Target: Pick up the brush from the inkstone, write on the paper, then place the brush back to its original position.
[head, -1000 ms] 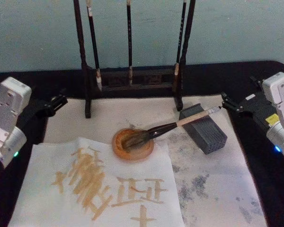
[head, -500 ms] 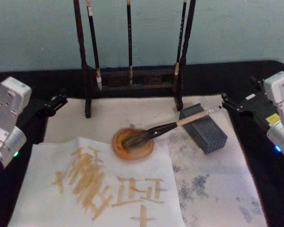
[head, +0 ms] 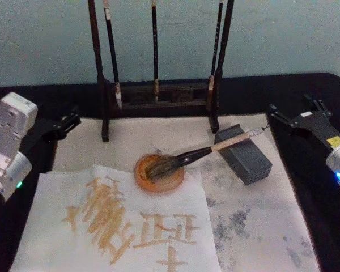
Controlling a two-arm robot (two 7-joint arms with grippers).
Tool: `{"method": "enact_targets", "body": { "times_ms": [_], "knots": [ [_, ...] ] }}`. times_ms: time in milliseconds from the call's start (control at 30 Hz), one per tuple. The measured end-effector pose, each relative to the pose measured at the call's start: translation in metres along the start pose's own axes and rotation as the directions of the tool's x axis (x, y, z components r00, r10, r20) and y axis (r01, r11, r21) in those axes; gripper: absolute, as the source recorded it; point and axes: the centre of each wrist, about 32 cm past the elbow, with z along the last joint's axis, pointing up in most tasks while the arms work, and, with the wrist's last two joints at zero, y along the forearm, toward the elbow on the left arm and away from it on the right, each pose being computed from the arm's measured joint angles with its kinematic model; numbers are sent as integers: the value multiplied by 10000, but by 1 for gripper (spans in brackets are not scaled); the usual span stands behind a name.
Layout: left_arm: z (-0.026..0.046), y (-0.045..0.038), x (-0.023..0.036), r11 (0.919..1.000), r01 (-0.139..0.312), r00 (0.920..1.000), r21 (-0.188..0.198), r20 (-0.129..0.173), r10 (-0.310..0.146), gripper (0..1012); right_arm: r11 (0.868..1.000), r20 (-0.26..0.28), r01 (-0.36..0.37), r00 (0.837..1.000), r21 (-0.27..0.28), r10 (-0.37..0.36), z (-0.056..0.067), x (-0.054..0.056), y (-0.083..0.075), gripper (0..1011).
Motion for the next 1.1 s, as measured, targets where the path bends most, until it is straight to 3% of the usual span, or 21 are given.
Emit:
{"method": "enact_targets", "body": {
  "times_ms": [67, 167, 300, 333, 400, 433, 500, 600, 700, 900, 933, 967, 1000, 1100],
  "knots": [
    [0, 0, 0, 10000, 0, 10000, 0, 0, 0, 1002, 10000, -727, -24, 9974, -95, 17, 5, -14, -29, 1001],
    [0, 0, 0, 10000, -1, 10000, 0, 0, 1, 1002, 9998, -1397, -77, 9902, -209, 47, 3, -30, -55, 1001],
    [0, 0, 0, 10000, 0, 10000, 0, 0, 0, 1002, 9990, -2675, -162, 9636, -411, 46, -26, -73, -98, 1001],
    [0, 0, 0, 10000, -1, 10000, 1, 0, 1, 1002, 9990, -2675, -162, 9636, -411, 46, -26, -73, -98, 1001],
    [0, 0, 0, 10000, 0, 10000, 0, 0, 0, 1002, 9981, -3640, -213, 9314, -574, -11, -63, -109, -117, 1001],
    [0, 0, 0, 10000, 0, 10000, 0, -1, 0, 1002, 9981, -3640, -213, 9314, -574, -11, -63, -109, -117, 1001],
    [0, 0, 0, 10000, 0, 10000, 0, 0, 0, 1002, 9973, -4527, -239, 8916, -689, -99, -103, -146, -131, 1001],
    [0, 0, 0, 10000, -1, 10000, -1, 0, 1, 1002, 9972, -5074, -246, 8616, -712, -150, -133, -170, -145, 1001],
    [0, 0, 0, 10000, 0, 10000, 0, 0, 0, 1002, 9977, -5865, -268, 8098, -629, -153, -167, -197, -160, 1001],
    [0, 0, 0, 10000, 0, 10000, 0, 0, 0, 1002, 9982, -6799, -249, 7331, -537, -182, -197, -202, -175, 1001],
    [0, 0, 0, 10000, -1, 10000, 0, 0, 1, 1002, 9982, -7037, -262, 7102, -532, -188, -204, -207, -179, 1001],
    [0, 0, 0, 10000, -1, 10000, 0, 0, 1, 1002, 9982, -7037, -262, 7102, -532, -188, -204, -207, -179, 1001],
    [0, 0, 0, 10000, -1, 10000, 0, -1, 1, 1002, 9982, -7253, -264, 6881, -536, -207, -212, -211, -181, 1001],
    [0, 0, 0, 10000, 0, 10000, 0, 0, 0, 1002, 9979, -7605, -307, 6489, -574, -238, -227, -222, -179, 1001]
  ]
}}
